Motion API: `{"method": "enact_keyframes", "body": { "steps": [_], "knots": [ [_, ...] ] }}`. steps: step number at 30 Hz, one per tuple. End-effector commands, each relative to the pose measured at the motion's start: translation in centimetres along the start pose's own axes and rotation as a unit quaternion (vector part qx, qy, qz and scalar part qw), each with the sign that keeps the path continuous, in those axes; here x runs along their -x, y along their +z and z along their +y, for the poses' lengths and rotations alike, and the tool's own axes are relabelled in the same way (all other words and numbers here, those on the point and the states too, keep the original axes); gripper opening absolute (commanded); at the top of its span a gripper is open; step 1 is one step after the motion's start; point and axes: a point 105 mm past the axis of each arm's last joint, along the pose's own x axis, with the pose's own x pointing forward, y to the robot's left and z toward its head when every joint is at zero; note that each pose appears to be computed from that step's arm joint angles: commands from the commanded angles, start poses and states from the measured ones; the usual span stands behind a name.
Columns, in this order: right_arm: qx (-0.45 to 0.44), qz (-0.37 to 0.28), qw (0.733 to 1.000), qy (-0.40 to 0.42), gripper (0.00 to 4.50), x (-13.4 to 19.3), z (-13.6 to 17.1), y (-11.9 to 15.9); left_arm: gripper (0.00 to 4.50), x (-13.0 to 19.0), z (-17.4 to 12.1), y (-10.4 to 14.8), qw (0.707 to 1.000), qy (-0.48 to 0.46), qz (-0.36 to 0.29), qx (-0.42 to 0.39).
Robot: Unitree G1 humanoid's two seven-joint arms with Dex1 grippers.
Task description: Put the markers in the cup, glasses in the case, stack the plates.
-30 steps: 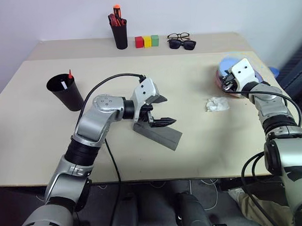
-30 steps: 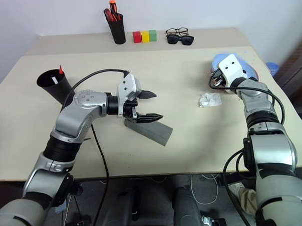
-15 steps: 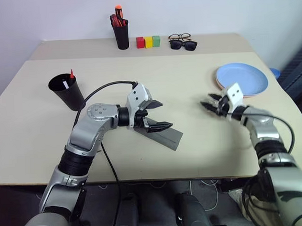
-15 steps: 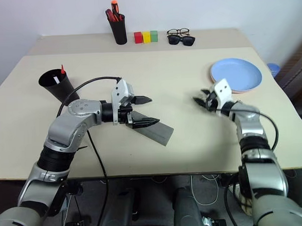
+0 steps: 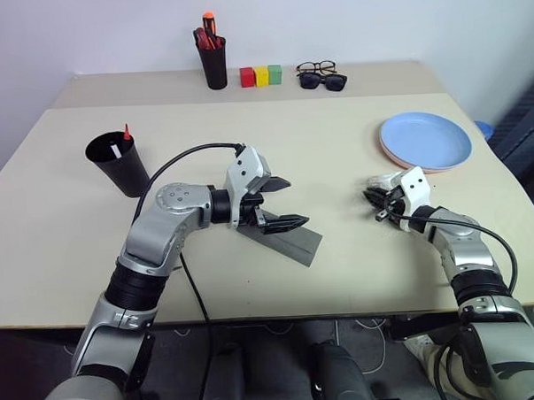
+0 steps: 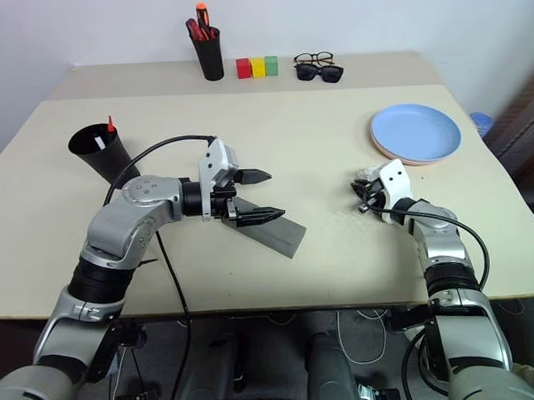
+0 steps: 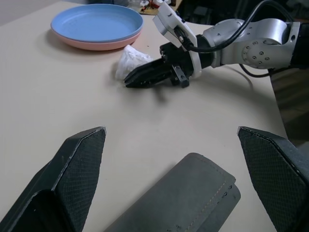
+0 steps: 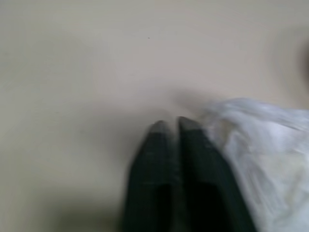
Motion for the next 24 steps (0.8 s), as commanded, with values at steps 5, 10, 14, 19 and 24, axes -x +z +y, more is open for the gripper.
{"method": "enact_keyframes", "body": {
  "steps": [5,10,14,19,24],
  "knots": [
    [0.024,-0.058,0.997,-0.038,0.04,0.5,-0.9,3.0,4.50,0.2,0.0,1.2,1.000,-0.002,-0.013,-0.019],
    [0.037,-0.120,0.990,-0.065,0.04,1.4,-1.3,6.4,4.50,0.0,-0.1,1.1,1.000,-0.005,-0.013,-0.020],
    [0.038,-0.132,0.986,-0.095,0.04,2.4,-2.0,7.3,4.50,-0.2,-0.1,1.2,1.000,-0.008,-0.014,-0.020],
    [0.025,-0.103,0.988,-0.117,0.54,3.4,-3.2,6.0,4.50,-0.4,-0.1,1.2,1.000,-0.011,-0.015,-0.021],
    [0.035,-0.111,0.984,-0.132,2.84,3.2,-4.2,7.1,4.50,-0.5,0.0,1.2,1.000,-0.012,-0.016,-0.021]
  ]
}}
